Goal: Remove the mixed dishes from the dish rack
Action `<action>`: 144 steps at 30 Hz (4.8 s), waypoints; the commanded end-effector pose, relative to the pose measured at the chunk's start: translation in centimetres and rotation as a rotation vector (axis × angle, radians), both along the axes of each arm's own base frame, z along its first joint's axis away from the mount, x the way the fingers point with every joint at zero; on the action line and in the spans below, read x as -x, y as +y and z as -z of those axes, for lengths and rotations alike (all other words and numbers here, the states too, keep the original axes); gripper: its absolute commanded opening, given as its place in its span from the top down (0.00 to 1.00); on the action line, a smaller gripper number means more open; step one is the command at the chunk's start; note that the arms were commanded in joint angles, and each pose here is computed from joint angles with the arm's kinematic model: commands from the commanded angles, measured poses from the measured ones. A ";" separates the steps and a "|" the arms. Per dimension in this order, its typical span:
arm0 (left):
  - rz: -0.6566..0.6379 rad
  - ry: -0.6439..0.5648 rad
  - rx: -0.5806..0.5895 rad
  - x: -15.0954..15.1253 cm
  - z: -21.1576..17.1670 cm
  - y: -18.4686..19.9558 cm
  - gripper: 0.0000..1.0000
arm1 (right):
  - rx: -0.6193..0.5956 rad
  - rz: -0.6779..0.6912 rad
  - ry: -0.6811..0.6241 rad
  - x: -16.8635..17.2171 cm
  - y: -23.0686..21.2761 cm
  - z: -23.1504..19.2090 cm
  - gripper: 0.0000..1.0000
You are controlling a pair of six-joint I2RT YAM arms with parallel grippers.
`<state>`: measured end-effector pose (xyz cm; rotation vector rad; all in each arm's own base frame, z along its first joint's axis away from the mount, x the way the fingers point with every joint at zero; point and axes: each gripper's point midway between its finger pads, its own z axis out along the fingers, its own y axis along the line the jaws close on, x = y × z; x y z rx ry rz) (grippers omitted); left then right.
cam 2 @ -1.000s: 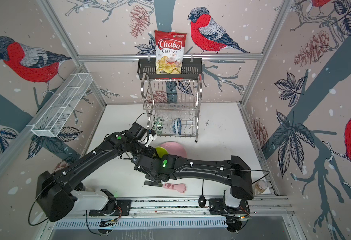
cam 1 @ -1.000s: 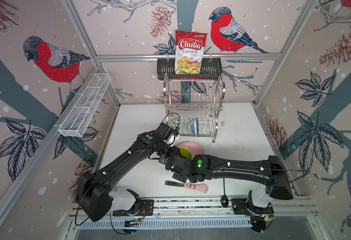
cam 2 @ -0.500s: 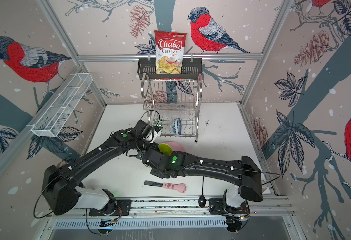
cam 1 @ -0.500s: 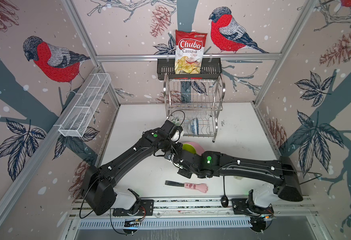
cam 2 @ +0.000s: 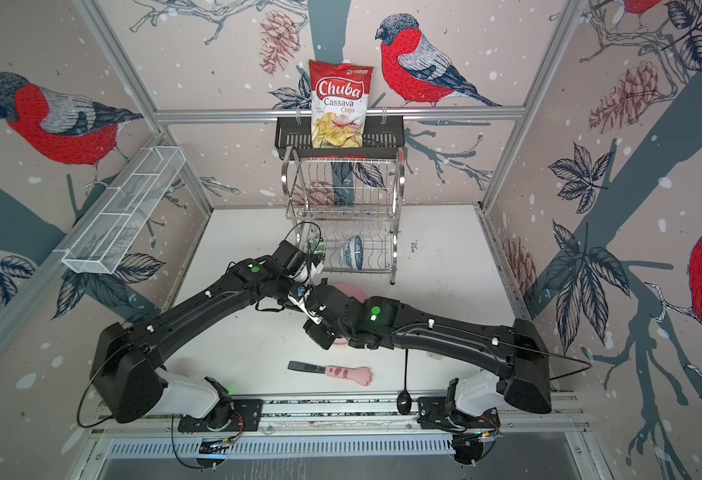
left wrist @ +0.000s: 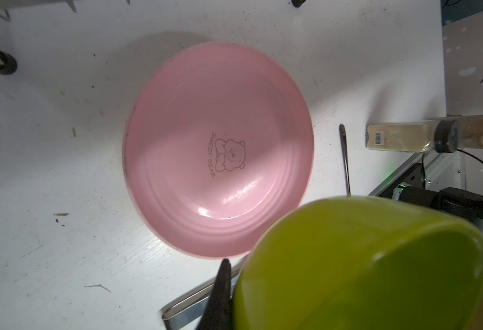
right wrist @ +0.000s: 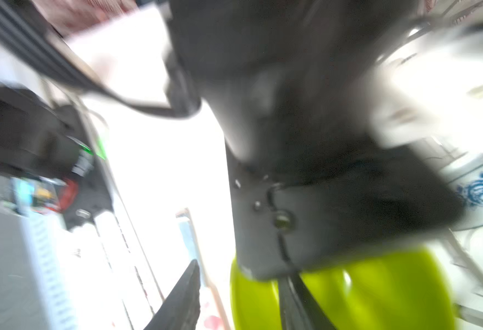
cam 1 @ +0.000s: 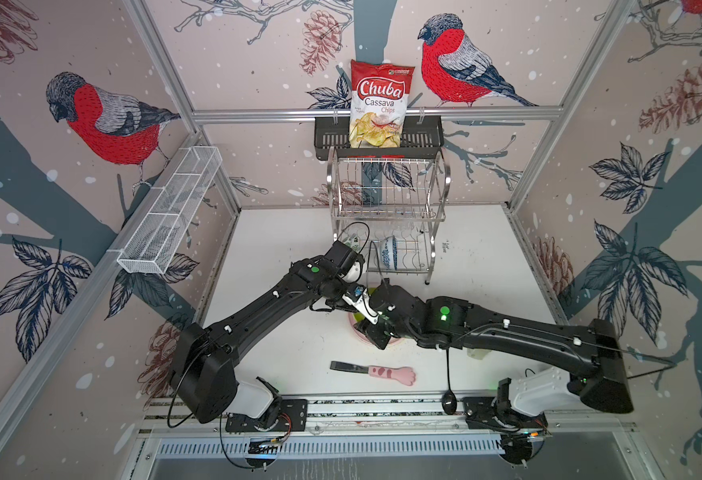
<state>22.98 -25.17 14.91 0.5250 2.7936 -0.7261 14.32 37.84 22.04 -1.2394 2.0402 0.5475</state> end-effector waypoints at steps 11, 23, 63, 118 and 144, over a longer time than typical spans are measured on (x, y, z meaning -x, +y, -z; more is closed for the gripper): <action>-0.097 0.001 -0.155 -0.8 2.7 2.7 1.00 | -0.359 0.247 0.150 -5.1 -6.1 -3.9 0.50; -0.123 -0.024 -0.144 -1.6 1.8 2.5 1.00 | -0.089 0.356 0.399 -6.9 -5.4 5.5 0.49; -0.344 -0.461 0.154 -5.2 -10.2 4.5 0.03 | 0.026 0.762 0.491 -8.0 -19.3 11.3 1.00; -0.550 -0.468 0.024 -10.9 -5.5 8.8 0.05 | -0.477 0.822 0.210 -12.5 -20.1 1.5 0.49; -0.584 -0.432 -0.074 -18.3 -1.0 8.7 0.42 | -0.517 0.514 0.107 -17.6 -9.9 -1.0 0.49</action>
